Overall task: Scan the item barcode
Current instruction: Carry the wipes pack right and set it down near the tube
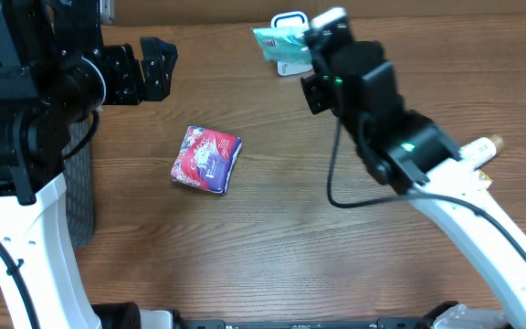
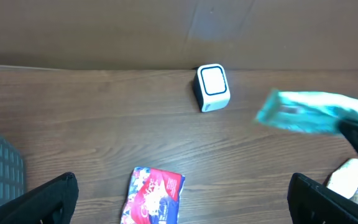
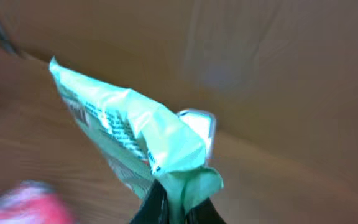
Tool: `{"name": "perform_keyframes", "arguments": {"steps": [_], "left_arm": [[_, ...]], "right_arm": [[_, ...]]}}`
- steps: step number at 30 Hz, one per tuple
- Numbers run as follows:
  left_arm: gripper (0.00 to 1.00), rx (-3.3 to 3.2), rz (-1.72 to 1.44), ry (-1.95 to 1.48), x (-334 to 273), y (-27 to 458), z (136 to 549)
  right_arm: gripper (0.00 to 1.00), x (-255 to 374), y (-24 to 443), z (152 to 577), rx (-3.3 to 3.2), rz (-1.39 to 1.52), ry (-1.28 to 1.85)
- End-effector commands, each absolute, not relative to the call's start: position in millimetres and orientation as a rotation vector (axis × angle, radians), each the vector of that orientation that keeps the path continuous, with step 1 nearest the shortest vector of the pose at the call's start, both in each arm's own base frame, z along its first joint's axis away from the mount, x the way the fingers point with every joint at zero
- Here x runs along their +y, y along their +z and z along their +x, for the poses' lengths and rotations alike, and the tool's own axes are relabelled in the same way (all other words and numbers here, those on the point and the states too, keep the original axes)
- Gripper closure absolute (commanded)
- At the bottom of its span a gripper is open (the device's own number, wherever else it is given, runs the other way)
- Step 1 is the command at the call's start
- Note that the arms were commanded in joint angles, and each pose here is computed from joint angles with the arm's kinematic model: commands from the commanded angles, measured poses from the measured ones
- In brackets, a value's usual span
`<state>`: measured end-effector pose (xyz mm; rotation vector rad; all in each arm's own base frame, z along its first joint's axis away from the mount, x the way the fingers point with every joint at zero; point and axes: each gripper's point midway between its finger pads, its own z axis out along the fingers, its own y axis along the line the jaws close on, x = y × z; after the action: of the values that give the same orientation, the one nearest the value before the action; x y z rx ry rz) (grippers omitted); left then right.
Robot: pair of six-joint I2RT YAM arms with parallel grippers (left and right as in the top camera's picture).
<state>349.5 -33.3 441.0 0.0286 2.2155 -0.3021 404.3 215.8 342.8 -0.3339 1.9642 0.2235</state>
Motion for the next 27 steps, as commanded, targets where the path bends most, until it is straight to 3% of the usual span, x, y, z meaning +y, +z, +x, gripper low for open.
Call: {"name": "perform_keyframes", "arguments": {"steps": [1,8,13,20,27], "left_arm": [[0.00,2.208,0.047,-0.291,-33,443,352],[0.00,2.208,0.047,-0.291,-33,443,352],[0.00,2.208,0.047,-0.291,-33,443,352],[0.00,2.208,0.047,-0.291,-33,443,352],[0.00,2.208,0.047,-0.291,-33,443,352]], "right_arm": [[0.96,197,360,390,2.032,0.103,0.585],[0.96,81,289,365,2.267,0.820,0.454],[0.96,3,248,341,2.313,1.124,0.244],[0.96,-69,177,324,2.265,1.393,0.056],[0.96,-100,106,315,2.228,1.521,-0.002]]}}
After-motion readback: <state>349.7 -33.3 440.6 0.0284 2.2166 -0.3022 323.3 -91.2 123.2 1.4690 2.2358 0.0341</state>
